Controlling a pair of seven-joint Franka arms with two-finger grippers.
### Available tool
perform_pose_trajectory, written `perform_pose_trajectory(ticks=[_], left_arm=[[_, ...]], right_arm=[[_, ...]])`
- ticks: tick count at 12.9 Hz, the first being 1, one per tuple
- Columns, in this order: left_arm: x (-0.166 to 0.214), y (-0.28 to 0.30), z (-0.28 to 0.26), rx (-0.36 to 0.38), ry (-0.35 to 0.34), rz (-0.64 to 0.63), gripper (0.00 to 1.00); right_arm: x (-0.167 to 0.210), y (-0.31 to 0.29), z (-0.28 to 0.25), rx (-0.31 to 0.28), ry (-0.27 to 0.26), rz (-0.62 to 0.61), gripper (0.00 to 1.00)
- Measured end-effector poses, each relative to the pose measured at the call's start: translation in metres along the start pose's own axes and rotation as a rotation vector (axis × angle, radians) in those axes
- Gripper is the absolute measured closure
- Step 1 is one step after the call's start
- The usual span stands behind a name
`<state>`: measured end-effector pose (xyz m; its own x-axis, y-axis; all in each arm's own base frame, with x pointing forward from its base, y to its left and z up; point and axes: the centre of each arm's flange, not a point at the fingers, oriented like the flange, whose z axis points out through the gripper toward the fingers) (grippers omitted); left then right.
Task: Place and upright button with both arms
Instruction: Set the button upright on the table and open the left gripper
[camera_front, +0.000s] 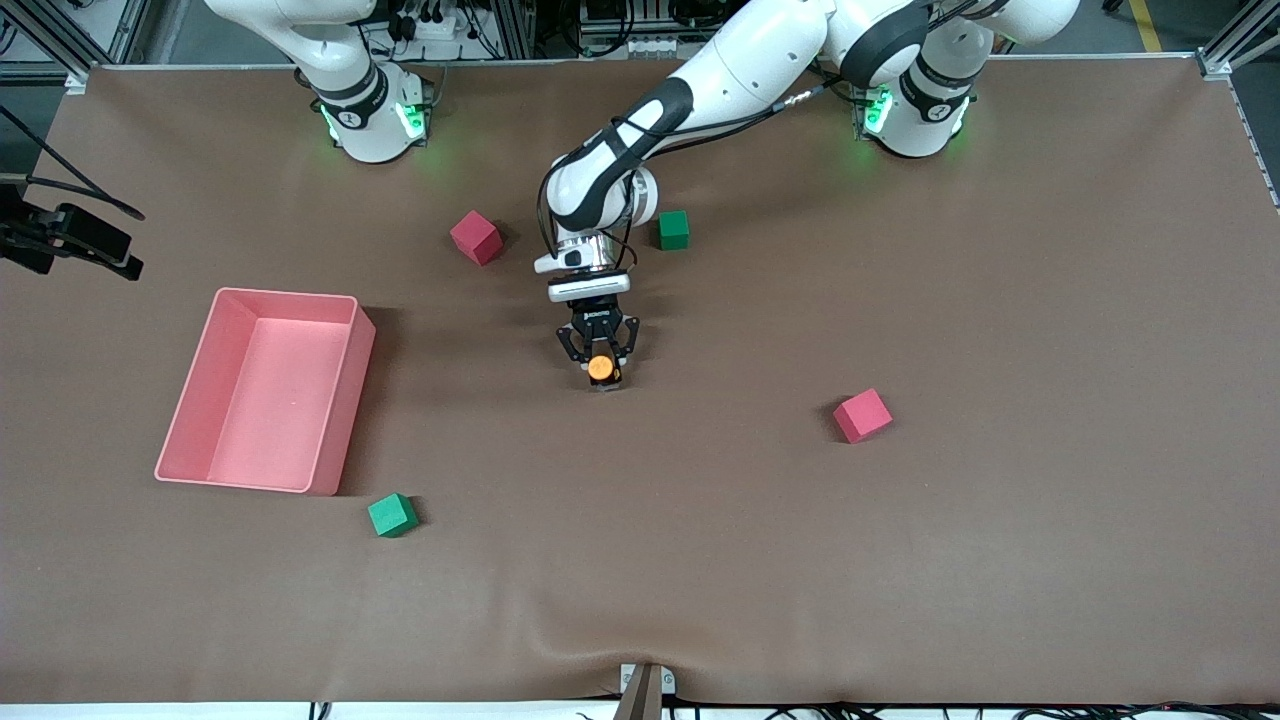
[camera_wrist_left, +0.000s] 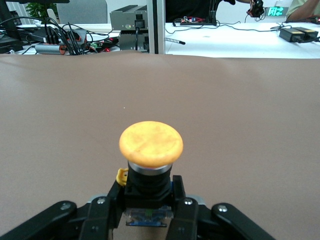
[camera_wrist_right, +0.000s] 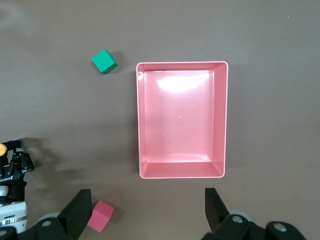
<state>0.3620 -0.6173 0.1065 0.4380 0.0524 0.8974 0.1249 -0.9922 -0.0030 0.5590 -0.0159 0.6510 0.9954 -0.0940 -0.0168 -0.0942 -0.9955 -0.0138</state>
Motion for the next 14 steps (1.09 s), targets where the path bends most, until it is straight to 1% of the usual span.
perform_pose_trajectory(ticks=[2,6,8,12,14], left_arm=[[-0.001,0.001,-0.002,-0.008,0.008,-0.012,0.59],[-0.006,-0.006,0.009,-0.027,0.059,-0.023,0.59],[-0.013,-0.012,0.017,-0.041,0.084,-0.05,0.59],[-0.019,-0.014,0.018,-0.04,0.095,-0.108,0.59],[-0.019,-0.014,0.017,-0.041,0.097,-0.115,0.59]], right_arm=[[0.0,0.001,0.0,0.0,-0.001,0.001,0.0],[-0.001,0.002,0.001,-0.001,-0.009,0.003,0.0],[-0.001,0.002,0.001,-0.001,-0.012,0.004,0.0],[-0.001,0.002,0.001,-0.001,-0.013,0.004,0.0],[-0.002,0.002,0.002,-0.001,-0.016,0.004,0.0]])
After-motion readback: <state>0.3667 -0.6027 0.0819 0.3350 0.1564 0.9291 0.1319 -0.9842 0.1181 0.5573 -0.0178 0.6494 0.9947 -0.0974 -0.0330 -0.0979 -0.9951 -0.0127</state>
